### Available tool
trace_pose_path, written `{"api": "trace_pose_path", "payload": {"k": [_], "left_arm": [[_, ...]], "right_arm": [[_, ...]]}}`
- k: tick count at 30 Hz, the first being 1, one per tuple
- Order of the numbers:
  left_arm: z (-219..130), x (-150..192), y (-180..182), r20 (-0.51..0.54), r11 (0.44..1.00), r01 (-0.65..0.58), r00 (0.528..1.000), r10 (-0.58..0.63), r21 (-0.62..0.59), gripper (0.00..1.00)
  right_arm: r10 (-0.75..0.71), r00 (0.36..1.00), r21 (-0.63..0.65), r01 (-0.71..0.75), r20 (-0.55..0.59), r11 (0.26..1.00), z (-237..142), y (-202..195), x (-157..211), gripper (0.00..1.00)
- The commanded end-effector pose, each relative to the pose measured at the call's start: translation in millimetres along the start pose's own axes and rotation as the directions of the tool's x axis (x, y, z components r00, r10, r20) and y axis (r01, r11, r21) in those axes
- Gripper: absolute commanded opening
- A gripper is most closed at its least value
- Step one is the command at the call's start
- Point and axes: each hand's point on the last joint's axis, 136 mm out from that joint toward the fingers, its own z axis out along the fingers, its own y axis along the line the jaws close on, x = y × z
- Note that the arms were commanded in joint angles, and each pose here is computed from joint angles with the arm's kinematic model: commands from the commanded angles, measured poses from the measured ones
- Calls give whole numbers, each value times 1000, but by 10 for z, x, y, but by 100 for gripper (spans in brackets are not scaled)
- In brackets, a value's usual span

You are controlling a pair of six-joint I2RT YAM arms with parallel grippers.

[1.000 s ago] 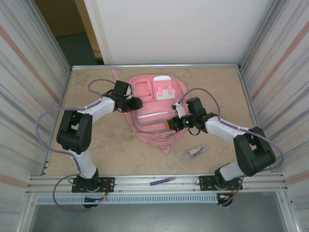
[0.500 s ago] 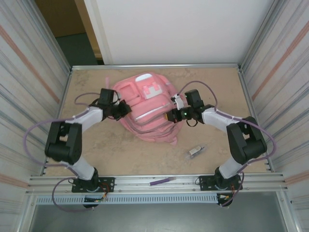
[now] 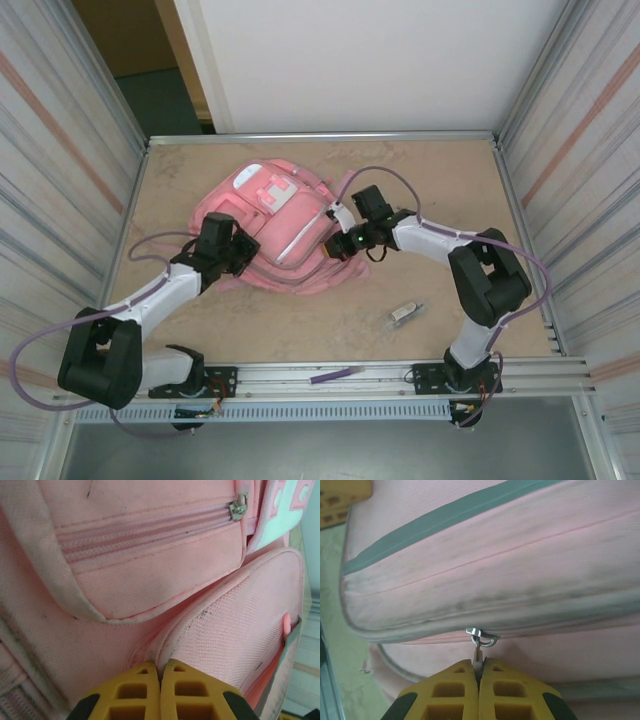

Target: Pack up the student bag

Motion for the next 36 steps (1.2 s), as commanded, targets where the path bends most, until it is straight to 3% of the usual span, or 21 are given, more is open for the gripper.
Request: {"api": "trace_pose_path", "payload": {"k": [1,4,11,17,19,22,23,26,28,30,33,36], "left_arm": [[-9,-4,-152,53,998,32,998,-34,50,0],[67,95,-112,33,996,70,997,-72,53,0],[82,137,-225,31,998,25,999,-27,65,0],[-27,128,-232,49,998,-44,998,41,51,0],[-45,175,-381,43,983,-150,988,146,109,4],[-150,320,-617,20,895,-425,904,426,139,31],[-204,329,-662,30,851,-508,860,509,131,34],[-404,271,-728,107,691,-719,694,712,70,42],[-509,262,-831,163,545,-835,550,819,75,49],[-535,239,-919,188,433,-900,436,880,57,65],[-451,166,-1057,160,367,-929,370,915,52,71],[-231,153,-1125,73,367,-921,378,923,131,68]], "right_arm": [[-47,996,-61,43,-69,997,95,188,113,2],[-71,994,-91,63,-83,994,132,370,118,4],[-42,997,-203,27,-72,979,272,685,55,5],[45,998,-101,-49,-42,994,138,298,-1,4],[57,998,-68,-56,5,996,44,159,-91,3],[56,998,-35,-55,42,998,-22,9,-234,3],[54,997,-29,-52,51,998,-48,-10,-277,2],[40,996,-4,-40,85,999,-152,-74,-382,2],[35,994,0,-35,100,999,-237,-119,-436,2],[24,994,13,-25,104,1000,-316,-143,-468,2],[2,993,54,-8,119,998,-407,-208,-484,3],[-3,992,56,-4,127,998,-436,-244,-519,3]]}}
